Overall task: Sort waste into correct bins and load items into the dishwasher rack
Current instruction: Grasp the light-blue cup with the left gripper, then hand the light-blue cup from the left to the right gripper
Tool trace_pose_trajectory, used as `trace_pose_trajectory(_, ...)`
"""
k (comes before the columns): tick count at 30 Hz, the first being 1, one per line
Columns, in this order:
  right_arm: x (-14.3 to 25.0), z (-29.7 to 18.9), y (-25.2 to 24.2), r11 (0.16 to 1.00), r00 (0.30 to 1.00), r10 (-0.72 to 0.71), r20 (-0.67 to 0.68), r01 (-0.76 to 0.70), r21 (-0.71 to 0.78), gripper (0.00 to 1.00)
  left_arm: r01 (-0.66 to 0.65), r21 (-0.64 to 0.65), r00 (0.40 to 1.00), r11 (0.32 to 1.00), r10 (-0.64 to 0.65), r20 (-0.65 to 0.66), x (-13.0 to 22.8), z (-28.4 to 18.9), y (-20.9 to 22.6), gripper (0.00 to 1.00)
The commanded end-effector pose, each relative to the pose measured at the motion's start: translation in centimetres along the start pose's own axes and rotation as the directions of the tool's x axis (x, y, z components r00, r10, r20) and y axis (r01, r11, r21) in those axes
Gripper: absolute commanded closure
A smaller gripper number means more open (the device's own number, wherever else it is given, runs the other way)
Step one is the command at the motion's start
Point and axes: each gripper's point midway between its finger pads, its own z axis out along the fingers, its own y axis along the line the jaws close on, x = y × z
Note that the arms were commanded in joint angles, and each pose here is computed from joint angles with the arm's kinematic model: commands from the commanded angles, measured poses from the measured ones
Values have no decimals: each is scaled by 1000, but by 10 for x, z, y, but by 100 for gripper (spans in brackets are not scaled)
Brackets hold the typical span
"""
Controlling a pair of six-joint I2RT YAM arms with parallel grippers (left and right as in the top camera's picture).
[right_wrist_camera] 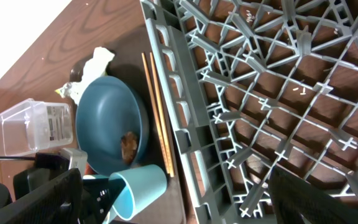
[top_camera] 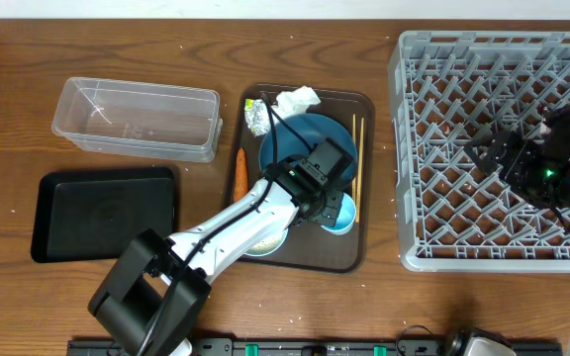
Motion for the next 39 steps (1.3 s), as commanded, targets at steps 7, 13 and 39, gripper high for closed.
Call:
trace_pose_trajectory(7,4,-3,4,993,993,-118,-12,118,-1,11,65,199,991,978,-87,105,-23,-81,-2,94)
trace_pose_trajectory(13,25,-8,45,925,953,-299,-37,280,-256,12,31,463,960,886,-156,234,-42,-167,9,93)
trace_pose_trajectory(39,152,-29,226,197,571,-787,233,591,-782,32,-219,849,957,480,-61,282,-32,-256,-31,94)
